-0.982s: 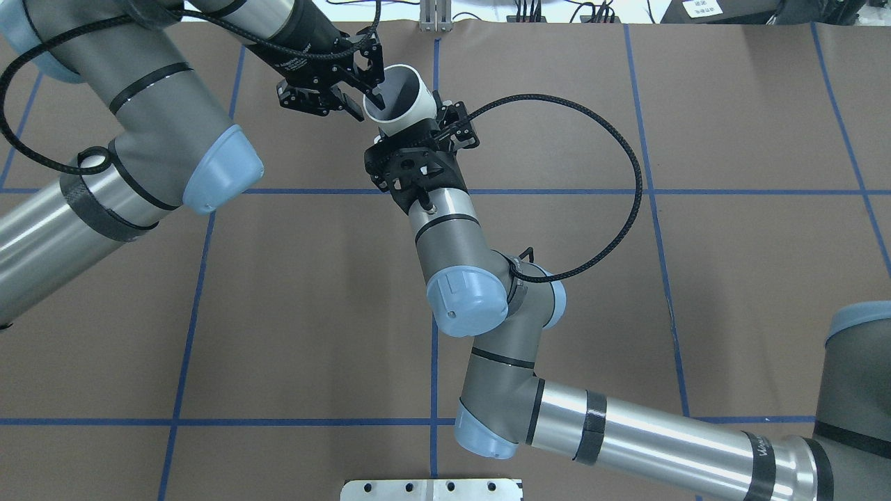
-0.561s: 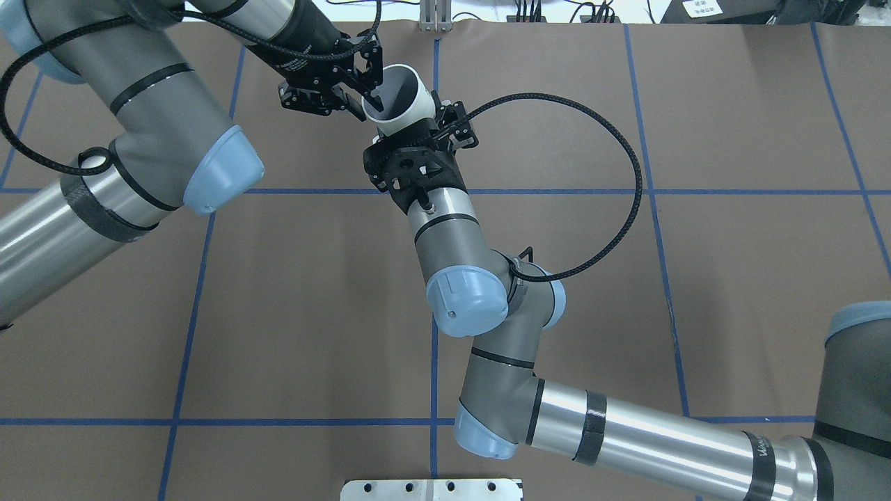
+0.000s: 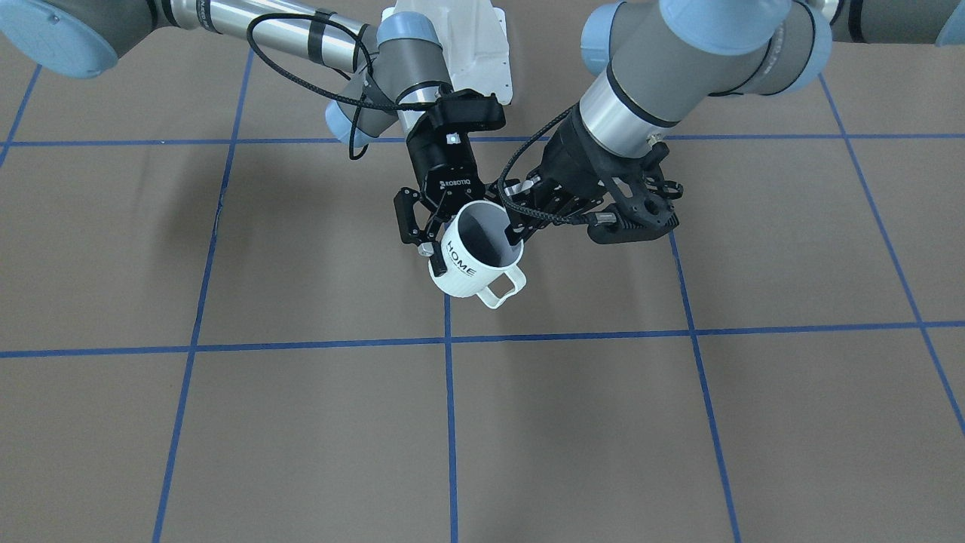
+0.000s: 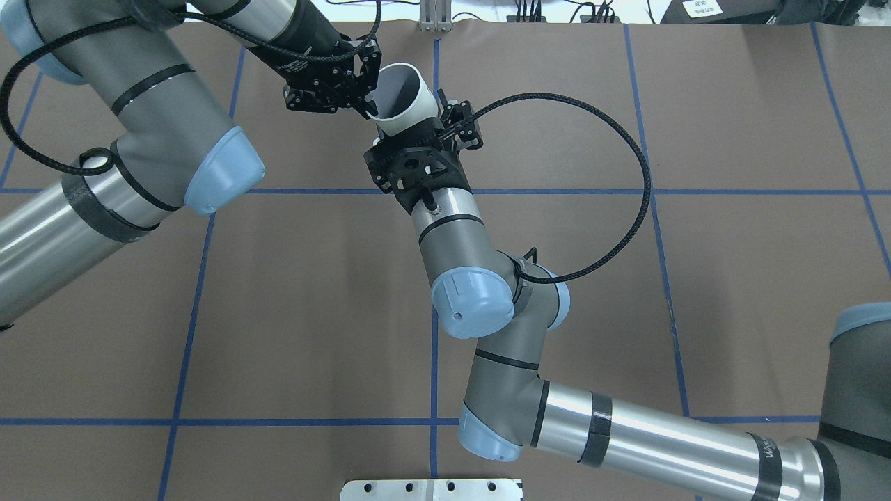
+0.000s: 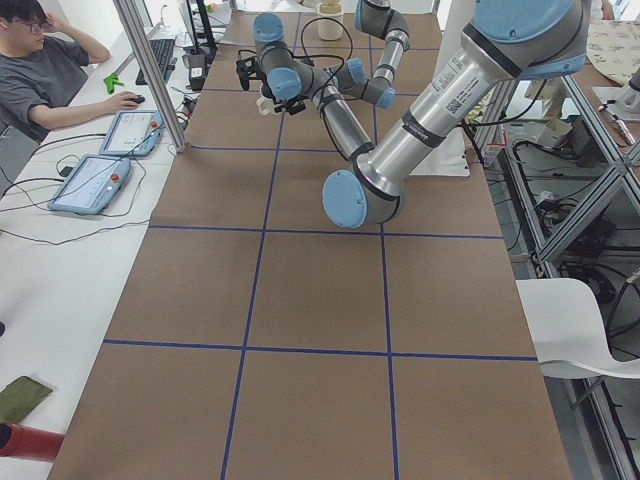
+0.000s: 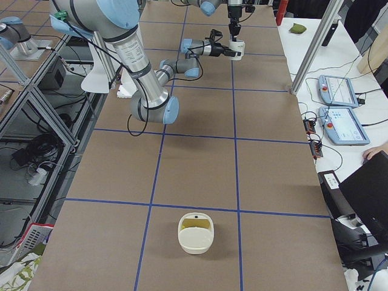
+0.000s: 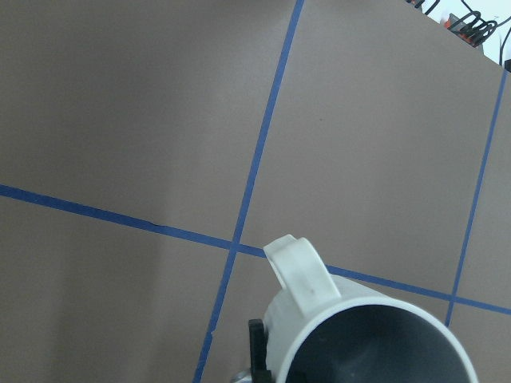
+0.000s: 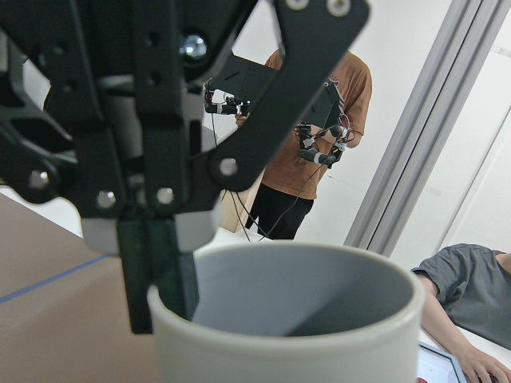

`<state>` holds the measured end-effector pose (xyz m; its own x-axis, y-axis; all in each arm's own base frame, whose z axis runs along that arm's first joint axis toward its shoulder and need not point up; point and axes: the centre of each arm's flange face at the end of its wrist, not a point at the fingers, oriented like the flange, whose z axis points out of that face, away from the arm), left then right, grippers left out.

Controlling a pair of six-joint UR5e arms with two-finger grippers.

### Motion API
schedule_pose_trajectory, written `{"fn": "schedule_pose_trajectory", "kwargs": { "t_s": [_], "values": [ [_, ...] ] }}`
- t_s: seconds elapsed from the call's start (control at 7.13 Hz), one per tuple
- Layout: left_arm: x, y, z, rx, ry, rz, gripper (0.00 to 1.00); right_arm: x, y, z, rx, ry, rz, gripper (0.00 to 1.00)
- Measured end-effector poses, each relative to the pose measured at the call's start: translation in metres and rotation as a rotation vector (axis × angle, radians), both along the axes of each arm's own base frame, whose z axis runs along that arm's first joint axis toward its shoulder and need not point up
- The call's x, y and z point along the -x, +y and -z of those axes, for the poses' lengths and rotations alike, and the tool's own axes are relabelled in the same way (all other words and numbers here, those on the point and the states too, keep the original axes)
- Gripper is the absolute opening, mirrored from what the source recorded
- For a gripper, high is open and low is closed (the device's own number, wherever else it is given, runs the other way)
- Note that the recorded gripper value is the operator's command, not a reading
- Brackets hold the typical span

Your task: Left arm hands cup to right arm to dump lemon

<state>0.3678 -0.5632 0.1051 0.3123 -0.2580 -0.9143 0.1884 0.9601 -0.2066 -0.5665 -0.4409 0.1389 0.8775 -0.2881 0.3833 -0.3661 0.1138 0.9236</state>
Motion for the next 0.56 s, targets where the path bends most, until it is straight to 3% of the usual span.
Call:
{"fn": "schedule_pose_trajectory", "kwargs": {
  "t_s": [0.56],
  "values": [
    [-0.002, -0.003, -0.002, 0.005, -0.006, 0.002, 0.00, -0.007, 0.015, -0.007, -0.006, -0.008, 0.010, 0.99]
  ]
}}
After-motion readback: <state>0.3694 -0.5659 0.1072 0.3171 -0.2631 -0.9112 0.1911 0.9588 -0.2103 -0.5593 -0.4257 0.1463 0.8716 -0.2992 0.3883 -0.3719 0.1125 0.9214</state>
